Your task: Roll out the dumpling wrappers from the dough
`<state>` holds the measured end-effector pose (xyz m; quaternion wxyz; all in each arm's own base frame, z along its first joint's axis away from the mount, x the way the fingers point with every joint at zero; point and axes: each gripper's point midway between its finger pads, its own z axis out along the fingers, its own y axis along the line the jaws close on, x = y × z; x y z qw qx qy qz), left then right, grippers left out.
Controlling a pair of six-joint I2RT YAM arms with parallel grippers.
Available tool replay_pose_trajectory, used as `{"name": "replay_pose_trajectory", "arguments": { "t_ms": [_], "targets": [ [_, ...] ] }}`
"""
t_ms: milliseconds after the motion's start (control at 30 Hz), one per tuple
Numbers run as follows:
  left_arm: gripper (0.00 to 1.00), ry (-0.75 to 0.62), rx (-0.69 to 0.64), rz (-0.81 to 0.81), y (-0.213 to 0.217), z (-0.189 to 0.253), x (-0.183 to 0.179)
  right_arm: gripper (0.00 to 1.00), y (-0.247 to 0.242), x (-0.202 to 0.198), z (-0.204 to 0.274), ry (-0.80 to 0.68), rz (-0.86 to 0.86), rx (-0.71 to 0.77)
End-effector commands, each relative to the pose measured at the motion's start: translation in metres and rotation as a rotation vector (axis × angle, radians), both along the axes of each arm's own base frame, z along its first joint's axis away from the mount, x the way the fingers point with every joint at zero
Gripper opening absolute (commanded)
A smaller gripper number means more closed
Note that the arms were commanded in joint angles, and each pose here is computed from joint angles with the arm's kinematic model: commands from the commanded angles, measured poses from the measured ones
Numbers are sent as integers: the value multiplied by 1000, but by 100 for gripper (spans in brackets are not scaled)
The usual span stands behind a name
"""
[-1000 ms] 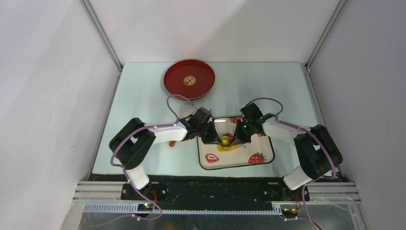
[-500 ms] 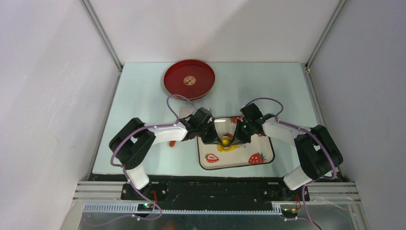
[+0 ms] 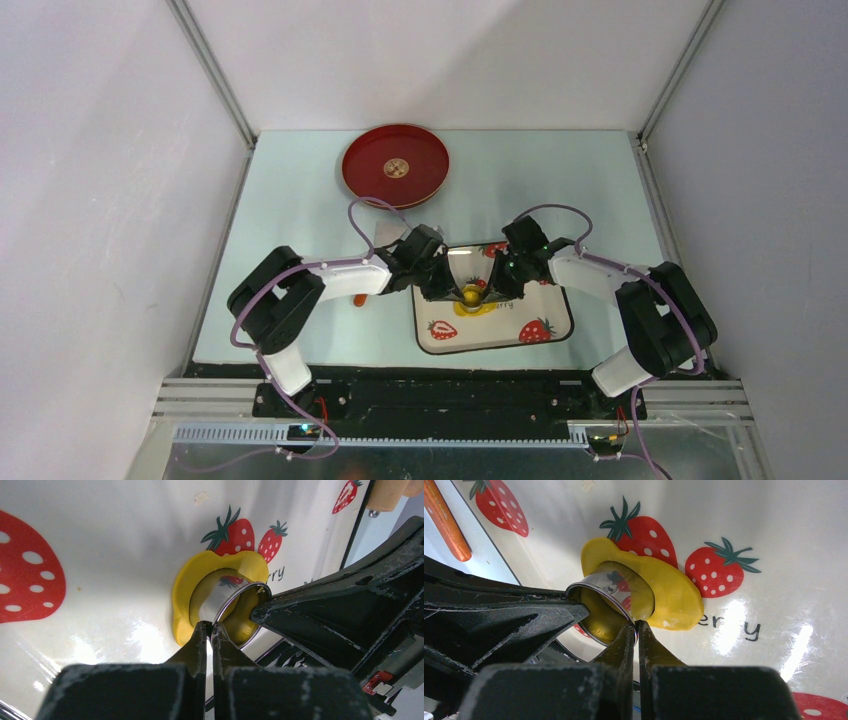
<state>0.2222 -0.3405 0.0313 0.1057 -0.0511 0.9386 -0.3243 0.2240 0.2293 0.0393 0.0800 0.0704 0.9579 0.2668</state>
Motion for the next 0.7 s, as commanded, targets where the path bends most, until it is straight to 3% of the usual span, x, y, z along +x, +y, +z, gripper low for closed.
{"name": "replay_pose_trajectory", "arguments": {
  "t_ms": [0,667],
  "targets": [
    [0,169,331,4,62,-79,-52,0,-3,-30,-27,89,34,-61],
    [0,196,391,29,73,-78,-55,0,-16,-39,-36,114,7,-138]
  ]
}}
